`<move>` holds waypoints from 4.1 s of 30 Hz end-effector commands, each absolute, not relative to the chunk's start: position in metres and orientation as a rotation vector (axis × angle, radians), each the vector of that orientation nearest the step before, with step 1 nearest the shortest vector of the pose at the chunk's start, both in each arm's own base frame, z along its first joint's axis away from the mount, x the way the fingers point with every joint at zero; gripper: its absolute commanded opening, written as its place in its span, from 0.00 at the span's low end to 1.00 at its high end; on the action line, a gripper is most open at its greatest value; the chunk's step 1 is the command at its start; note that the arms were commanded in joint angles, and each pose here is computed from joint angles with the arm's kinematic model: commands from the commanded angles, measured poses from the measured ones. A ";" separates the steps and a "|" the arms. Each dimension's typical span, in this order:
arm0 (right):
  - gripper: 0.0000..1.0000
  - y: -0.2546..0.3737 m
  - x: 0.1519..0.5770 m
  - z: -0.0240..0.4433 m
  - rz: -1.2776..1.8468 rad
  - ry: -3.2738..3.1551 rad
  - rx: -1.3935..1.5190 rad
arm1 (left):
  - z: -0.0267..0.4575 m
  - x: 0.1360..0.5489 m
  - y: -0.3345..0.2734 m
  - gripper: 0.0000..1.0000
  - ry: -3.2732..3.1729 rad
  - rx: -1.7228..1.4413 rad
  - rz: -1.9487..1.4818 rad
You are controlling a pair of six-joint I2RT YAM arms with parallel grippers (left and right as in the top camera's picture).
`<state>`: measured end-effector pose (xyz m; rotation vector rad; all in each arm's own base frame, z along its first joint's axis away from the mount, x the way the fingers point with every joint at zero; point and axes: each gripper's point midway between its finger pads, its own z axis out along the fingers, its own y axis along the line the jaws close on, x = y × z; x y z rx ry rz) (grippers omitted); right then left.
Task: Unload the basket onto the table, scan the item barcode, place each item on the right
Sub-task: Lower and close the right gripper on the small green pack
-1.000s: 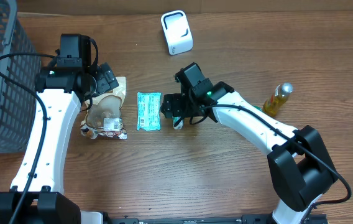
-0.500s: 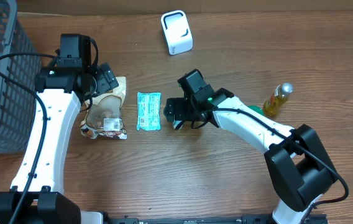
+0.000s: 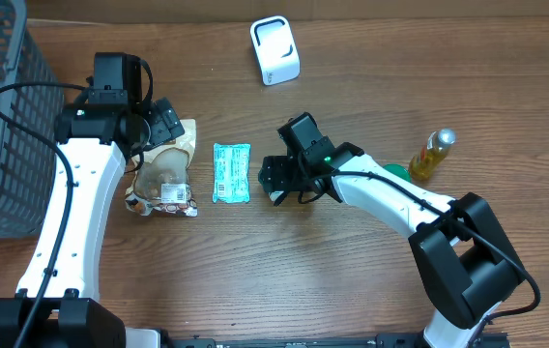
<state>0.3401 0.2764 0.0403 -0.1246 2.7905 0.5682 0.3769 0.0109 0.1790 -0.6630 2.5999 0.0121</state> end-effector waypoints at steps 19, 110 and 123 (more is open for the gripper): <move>0.62 0.284 0.338 0.041 0.559 2.768 -0.147 | 0.181 0.379 0.012 0.99 2.595 -0.657 0.011; 0.27 0.275 0.341 0.030 0.506 2.746 -0.128 | 0.181 0.379 0.012 1.00 2.595 -0.657 0.011; 0.15 0.275 0.342 0.031 0.506 2.744 -0.126 | 0.181 0.379 0.012 1.00 2.595 -0.657 0.011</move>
